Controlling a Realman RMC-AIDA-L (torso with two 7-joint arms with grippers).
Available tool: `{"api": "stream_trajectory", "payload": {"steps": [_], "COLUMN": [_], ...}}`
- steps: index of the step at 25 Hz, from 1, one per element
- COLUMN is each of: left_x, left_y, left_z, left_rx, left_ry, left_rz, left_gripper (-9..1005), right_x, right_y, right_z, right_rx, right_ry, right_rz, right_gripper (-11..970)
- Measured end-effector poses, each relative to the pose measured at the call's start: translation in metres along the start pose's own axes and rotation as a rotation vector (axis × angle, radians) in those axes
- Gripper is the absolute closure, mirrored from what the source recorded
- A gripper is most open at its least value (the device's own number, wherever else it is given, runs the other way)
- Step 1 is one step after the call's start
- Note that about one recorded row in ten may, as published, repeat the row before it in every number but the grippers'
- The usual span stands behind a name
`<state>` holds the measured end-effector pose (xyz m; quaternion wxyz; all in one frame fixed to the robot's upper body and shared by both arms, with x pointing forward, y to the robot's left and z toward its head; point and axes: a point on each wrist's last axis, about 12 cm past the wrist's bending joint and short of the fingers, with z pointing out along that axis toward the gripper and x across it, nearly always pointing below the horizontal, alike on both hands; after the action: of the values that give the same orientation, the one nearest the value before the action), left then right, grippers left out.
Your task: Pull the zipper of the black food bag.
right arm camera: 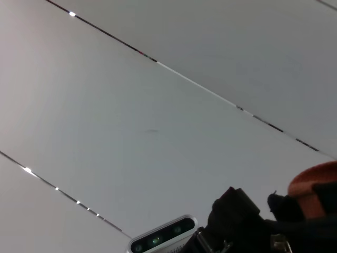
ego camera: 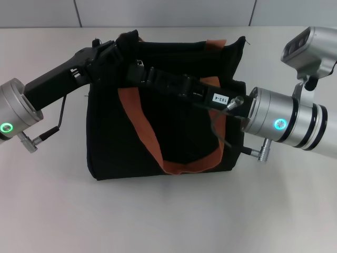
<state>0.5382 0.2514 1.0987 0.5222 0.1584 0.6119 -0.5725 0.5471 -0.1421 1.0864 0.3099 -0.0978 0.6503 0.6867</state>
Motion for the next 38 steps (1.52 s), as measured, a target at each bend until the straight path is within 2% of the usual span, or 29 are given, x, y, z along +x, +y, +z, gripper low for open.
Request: {"api": "stream_trajectory", "payload": {"steps": [16, 21, 32, 38], "left_x": [0.0003, 0.0006, -0.0001, -0.0003], "left_y": [0.0, 0.0, 0.0002, 0.0004], "left_z": [0.0, -0.0005, -0.0002, -0.0001], "left_rx": [0.0, -0.002, -0.003, -0.004], "left_ry": [0.0, 0.0, -0.005, -0.005], "left_rz": [-0.001, -0.001, 0.004, 0.008], "left_gripper": [924, 922, 918, 916], "right_x": [-0.0006, 0.0, -0.0008, 0.0003], "right_y": [-0.0003, 0.0001, -0.0049, -0.0058], "right_z": [0.003, 0.0047, 0.008, 0.0056], "right_rx": [0.004, 0.001, 0.047, 0.052], "right_ry": [-0.017, -0.033, -0.02, -0.028], "right_rz": [-0.032, -0.048, -0.039, -0.034], "right_gripper": [241, 422, 665, 868]}}
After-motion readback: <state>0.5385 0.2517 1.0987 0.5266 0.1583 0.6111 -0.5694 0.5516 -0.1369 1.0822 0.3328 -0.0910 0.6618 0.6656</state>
